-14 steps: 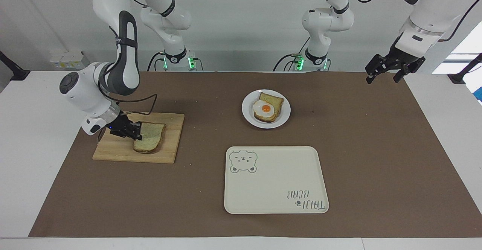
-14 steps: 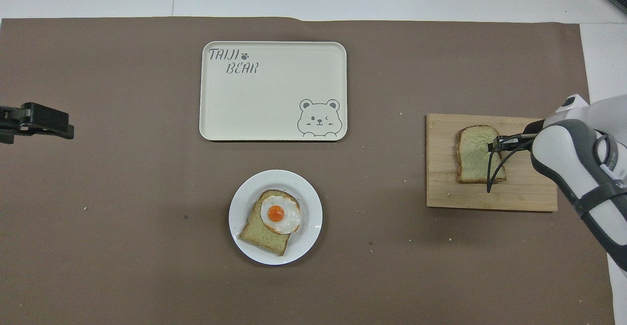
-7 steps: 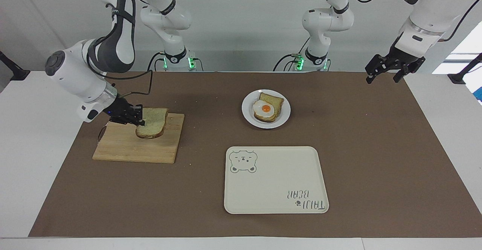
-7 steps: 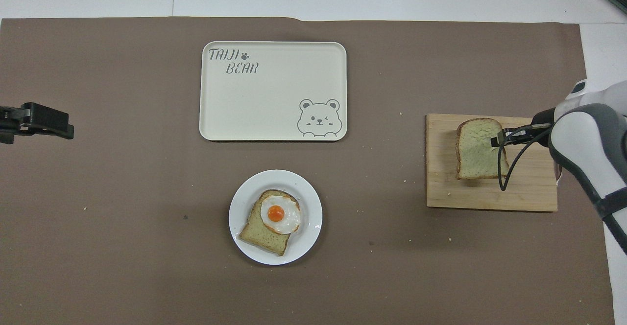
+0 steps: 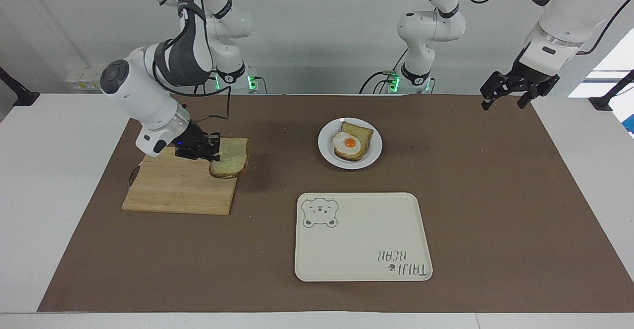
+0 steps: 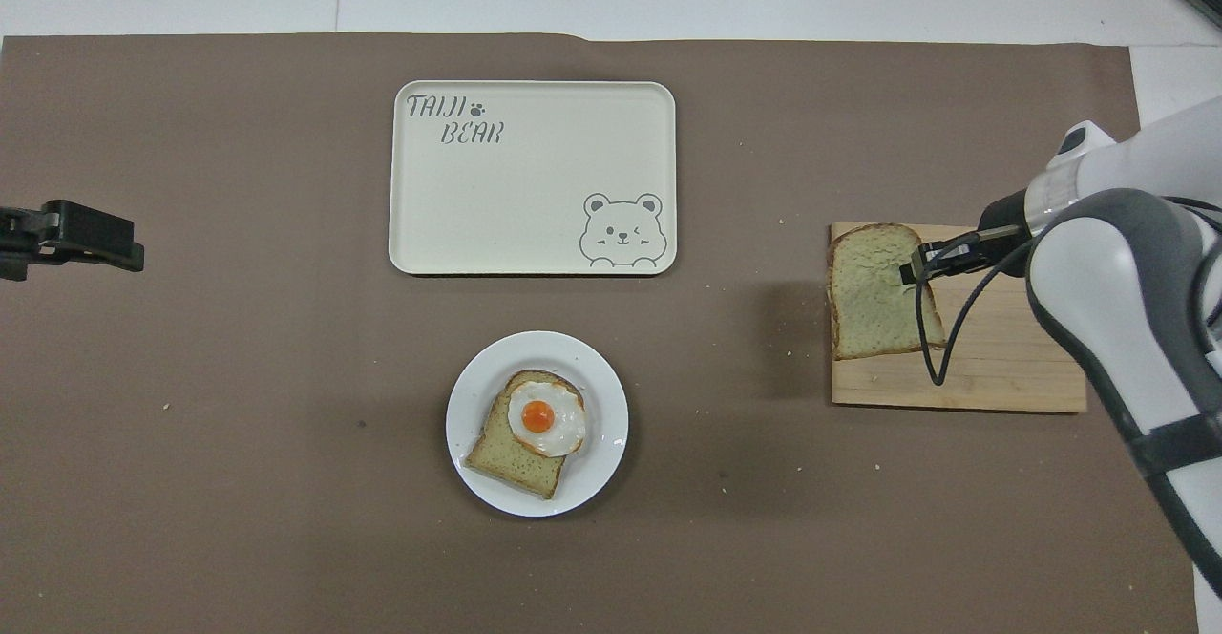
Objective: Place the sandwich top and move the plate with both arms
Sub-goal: 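Lift the bread slice with the right gripper toward the white plate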
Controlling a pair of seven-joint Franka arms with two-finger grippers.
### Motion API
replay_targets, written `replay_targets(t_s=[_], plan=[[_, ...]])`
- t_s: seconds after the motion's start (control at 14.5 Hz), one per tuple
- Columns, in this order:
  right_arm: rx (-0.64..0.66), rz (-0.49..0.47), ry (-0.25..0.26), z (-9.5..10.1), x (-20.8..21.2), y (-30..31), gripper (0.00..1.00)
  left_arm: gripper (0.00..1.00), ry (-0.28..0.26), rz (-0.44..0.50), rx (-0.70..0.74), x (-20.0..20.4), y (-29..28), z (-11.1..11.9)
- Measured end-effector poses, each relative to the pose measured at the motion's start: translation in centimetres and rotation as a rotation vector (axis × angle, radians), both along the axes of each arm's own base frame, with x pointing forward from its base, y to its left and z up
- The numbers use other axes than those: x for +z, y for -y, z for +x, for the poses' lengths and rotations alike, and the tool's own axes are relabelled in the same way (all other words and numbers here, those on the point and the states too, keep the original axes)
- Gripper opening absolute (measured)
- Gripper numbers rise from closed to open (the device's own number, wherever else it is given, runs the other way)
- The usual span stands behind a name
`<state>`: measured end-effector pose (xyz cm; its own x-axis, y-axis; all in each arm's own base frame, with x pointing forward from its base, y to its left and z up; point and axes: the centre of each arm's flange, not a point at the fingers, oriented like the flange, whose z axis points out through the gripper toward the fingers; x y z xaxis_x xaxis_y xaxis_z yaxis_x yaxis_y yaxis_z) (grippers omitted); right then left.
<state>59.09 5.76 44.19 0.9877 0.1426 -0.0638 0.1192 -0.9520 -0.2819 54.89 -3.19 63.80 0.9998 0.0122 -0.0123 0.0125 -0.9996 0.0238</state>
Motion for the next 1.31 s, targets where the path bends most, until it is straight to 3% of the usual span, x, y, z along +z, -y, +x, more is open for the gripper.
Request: replay_targets(t_s=[0.48, 0.9, 1.31], plan=[[-0.007, 0.028, -0.053, -2.7, 1.0, -12.6, 0.14, 1.0, 0.0, 0.0, 0.0, 0.0, 0.0, 0.0], [-0.013, 0.06, -0.123, -6.5, 1.0, -21.8, 0.14, 1.0, 0.0, 0.0, 0.0, 0.0, 0.0, 0.0], [-0.001, 0.079, -0.072, -8.1, -0.1, -27.1, 0.14, 1.0, 0.0, 0.0, 0.0, 0.0, 0.0, 0.0]])
